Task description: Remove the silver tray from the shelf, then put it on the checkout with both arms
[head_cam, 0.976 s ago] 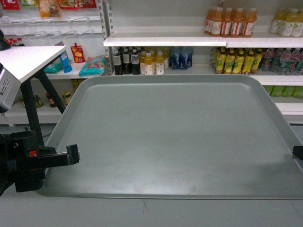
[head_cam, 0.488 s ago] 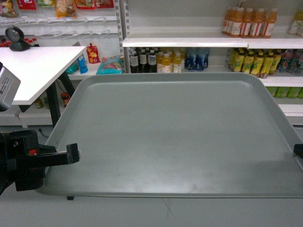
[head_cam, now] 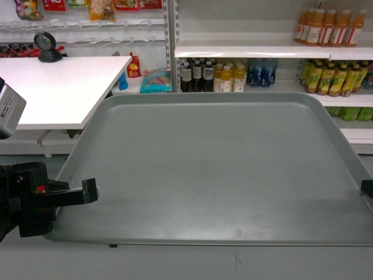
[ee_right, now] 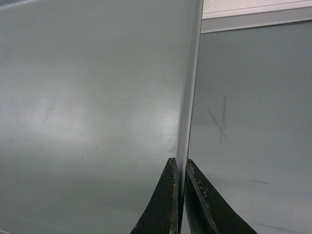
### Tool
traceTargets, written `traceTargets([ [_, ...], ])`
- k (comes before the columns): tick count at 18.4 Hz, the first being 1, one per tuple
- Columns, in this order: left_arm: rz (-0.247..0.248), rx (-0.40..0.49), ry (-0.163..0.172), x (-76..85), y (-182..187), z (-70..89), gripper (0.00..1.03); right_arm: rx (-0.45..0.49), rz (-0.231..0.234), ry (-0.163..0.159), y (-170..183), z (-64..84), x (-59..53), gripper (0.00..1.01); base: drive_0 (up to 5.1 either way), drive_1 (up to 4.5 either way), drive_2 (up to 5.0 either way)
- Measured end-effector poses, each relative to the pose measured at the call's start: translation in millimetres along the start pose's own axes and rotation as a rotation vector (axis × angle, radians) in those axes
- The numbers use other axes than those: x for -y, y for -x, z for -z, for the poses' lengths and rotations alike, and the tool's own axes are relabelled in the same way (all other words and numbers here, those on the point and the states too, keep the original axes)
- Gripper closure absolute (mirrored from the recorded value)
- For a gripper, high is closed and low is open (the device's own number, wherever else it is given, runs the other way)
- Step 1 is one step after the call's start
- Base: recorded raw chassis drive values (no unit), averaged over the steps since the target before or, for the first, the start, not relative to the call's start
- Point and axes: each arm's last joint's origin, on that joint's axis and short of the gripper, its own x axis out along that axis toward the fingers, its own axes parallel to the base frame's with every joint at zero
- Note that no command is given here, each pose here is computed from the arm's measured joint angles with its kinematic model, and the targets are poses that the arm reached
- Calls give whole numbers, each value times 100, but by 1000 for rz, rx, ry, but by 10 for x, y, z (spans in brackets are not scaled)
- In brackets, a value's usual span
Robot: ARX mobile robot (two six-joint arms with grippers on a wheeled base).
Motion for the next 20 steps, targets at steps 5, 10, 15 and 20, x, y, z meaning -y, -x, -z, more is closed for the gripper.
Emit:
traceTargets([
  [5,2,6,2,2,-1,-6,100,7,-1,2,1,-9,-2,98,-500,245,245],
  [10,2,6,2,2,-1,-5,100,5,0,2,1,-6,-2,98,-497,248,248],
  [15,0,1,0,1,-1,-1,100,1,0,1,1,-3,-1,98,-503,242,242],
  [20,0,0,0,0,-2,0,100,2,0,1,0,-3,-1,98,-503,242,242],
])
